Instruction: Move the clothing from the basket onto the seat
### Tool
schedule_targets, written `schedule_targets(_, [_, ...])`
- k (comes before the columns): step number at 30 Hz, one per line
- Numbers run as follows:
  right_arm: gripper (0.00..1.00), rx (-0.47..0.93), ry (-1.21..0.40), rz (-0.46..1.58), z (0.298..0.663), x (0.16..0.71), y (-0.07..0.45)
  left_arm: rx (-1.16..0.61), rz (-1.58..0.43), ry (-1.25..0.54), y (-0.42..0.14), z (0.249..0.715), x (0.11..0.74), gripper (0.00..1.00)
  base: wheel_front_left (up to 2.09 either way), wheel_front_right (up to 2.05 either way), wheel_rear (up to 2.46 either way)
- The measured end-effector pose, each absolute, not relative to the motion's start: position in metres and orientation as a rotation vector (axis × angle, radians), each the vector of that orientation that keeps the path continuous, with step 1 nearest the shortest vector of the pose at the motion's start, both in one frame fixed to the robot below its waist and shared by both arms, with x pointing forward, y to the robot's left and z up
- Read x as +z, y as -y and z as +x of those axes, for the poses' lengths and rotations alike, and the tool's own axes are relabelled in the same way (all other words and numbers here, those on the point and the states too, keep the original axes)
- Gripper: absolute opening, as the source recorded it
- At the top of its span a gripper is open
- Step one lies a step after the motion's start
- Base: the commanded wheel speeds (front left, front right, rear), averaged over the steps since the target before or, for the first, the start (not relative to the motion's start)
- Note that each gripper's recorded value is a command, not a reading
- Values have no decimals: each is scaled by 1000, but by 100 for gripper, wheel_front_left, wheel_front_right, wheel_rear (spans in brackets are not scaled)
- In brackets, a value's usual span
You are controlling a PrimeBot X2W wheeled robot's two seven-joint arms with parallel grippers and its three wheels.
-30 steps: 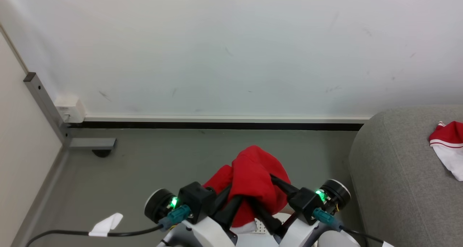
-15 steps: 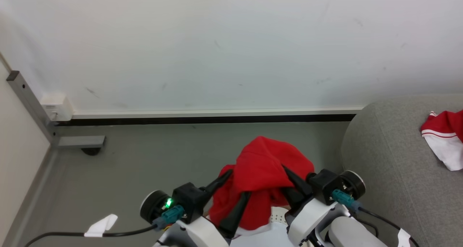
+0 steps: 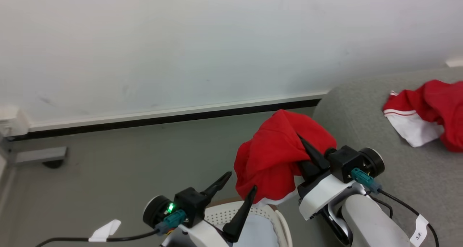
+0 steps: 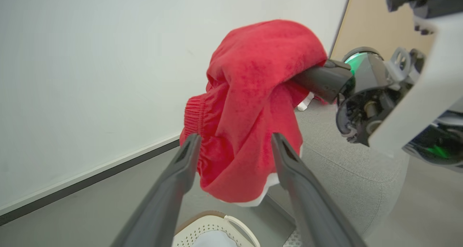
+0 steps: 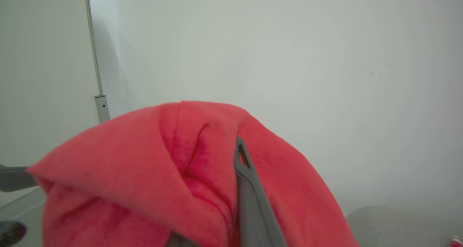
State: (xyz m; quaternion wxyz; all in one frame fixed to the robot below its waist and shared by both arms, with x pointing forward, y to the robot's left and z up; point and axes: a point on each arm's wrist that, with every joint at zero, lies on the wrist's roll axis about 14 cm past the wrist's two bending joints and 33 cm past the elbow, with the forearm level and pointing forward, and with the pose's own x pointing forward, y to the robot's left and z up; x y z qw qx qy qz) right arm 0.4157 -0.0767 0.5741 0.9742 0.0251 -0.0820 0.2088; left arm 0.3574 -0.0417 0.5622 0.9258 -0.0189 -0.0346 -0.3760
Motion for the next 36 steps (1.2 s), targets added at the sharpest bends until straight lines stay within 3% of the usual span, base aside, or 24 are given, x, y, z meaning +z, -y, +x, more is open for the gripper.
schedule_targets(14, [0,112,148,-12,397,560,186,-963,-64,46,105,349,552,100,0,0,0])
schedule_targets(23, [0,-3,124,-16,395,549,227,-1025,-84,16,122,353,542,100,0,0,0])
schedule_targets(27, [0,-61,113,-29,408,547,252,-1041,-89,-3,123,364,533,100,0,0,0])
schedule_targets(36, [0,-277,189,-49,480,576,338,-1033,-95,-16,112,420,503,100,0,0,0])
